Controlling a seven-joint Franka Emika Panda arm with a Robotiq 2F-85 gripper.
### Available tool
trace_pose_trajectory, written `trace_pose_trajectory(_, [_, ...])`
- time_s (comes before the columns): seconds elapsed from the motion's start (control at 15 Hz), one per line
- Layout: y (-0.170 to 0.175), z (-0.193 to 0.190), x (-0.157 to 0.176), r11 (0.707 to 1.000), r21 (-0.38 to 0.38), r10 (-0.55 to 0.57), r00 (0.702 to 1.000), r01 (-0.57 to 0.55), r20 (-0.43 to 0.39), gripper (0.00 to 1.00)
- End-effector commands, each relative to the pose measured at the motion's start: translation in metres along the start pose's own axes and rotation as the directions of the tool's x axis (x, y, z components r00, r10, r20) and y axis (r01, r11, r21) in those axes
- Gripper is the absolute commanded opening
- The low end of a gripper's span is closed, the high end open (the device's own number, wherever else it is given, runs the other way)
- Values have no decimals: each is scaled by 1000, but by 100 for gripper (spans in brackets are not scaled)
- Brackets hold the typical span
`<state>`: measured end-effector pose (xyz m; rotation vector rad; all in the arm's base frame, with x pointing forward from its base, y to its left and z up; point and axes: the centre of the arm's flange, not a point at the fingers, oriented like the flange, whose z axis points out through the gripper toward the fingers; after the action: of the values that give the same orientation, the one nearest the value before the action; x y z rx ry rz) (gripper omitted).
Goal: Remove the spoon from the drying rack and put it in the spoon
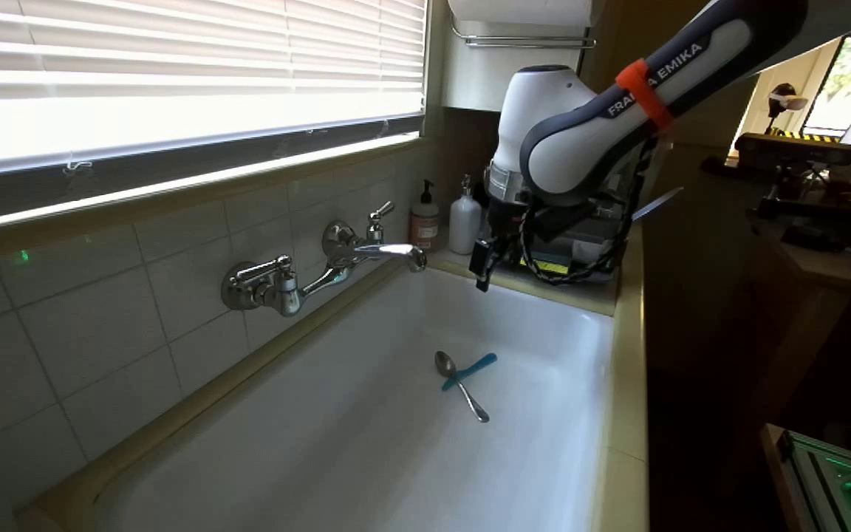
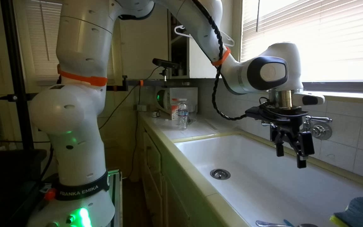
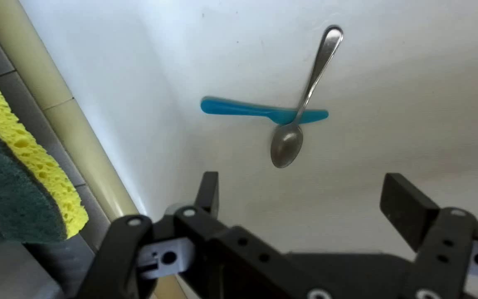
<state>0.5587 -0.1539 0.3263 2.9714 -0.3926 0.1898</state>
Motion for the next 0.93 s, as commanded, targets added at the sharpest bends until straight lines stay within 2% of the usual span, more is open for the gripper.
trace_pose_trajectory(0.0, [0, -11, -24, 1000, 12, 6, 999, -6, -52, 100])
trace_pose_trajectory(0.53, [0, -24, -41, 1000, 16, 12, 997, -11, -77, 100])
trace_pose_trajectory(0.6, [0, -24, -42, 1000, 18, 14, 997, -13, -80, 100])
trace_pose_trajectory(0.67, [1, -23, -26, 1000, 25, 4, 998, -3, -57, 100])
trace_pose_trajectory(0.87, [1, -25, -28, 1000, 26, 5, 998, -4, -60, 100])
